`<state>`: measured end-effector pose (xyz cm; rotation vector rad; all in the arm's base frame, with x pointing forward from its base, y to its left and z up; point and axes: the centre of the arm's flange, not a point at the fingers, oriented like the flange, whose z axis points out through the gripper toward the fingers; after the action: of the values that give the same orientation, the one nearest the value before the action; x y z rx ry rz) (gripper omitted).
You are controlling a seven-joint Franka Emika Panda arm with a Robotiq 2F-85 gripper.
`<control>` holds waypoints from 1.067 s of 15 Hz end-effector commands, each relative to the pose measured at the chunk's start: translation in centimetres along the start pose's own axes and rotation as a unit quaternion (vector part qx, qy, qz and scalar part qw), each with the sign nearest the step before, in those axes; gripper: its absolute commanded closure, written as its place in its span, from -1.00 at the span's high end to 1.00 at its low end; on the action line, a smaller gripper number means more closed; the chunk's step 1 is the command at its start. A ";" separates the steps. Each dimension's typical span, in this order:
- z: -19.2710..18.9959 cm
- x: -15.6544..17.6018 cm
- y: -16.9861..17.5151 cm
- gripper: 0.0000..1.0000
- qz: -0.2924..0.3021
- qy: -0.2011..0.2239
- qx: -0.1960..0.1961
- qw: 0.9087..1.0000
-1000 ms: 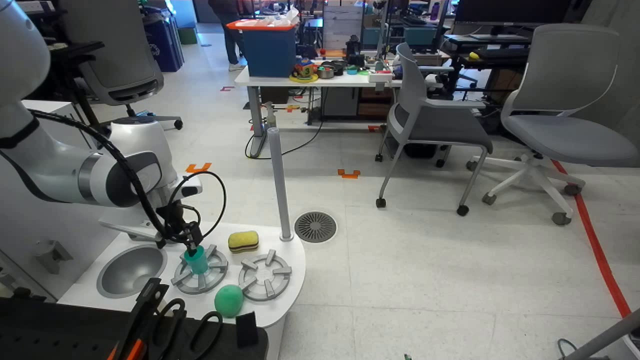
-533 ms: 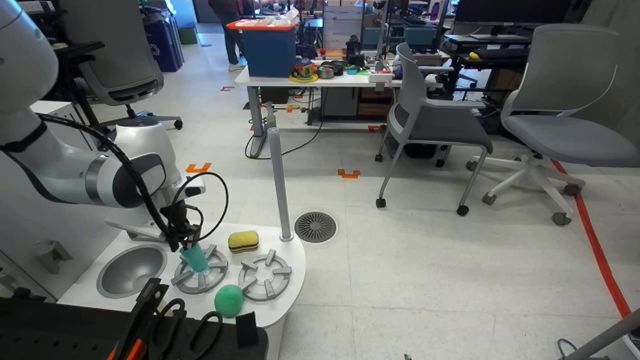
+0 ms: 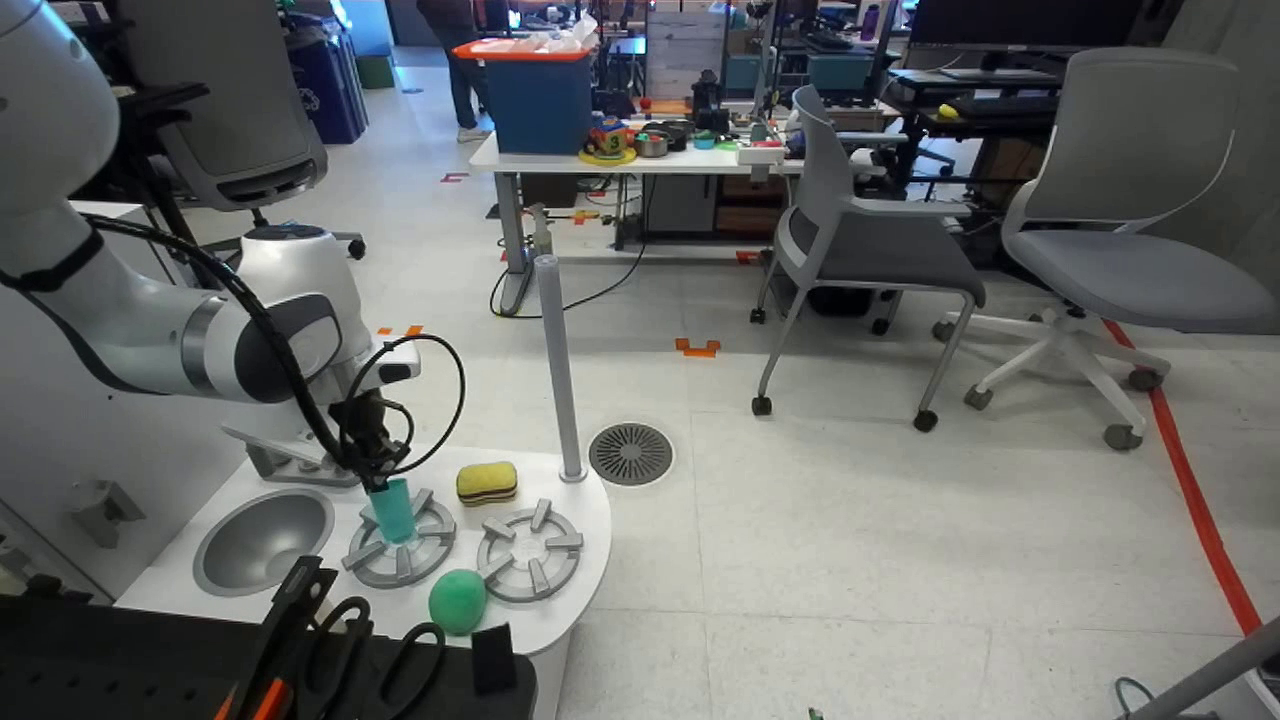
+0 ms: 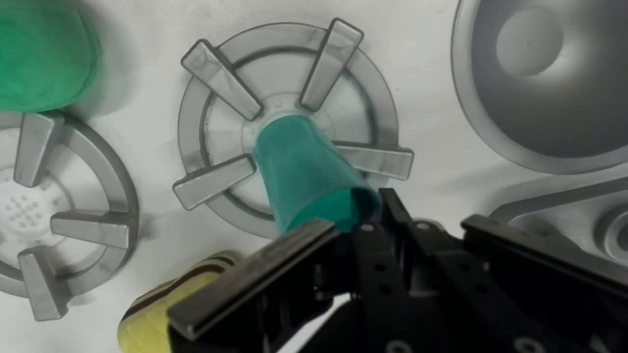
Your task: Move the cup on the stove
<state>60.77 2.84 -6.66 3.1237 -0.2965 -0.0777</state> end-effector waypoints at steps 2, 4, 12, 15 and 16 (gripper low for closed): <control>-1.7 -0.6 0.2 -1.00 0.032 -0.023 0.009 0.999; -2.5 -0.8 0.5 -1.00 0.046 -0.039 0.015 0.998; -6.7 0.3 -1.1 -0.99 0.058 -0.019 0.047 0.997; -7.0 3.1 -0.9 -0.99 0.056 0.034 0.045 0.997; -6.4 4.3 -0.9 -0.99 0.054 0.045 0.036 0.997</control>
<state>63.35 3.62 0.03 3.1798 -0.4815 -0.0296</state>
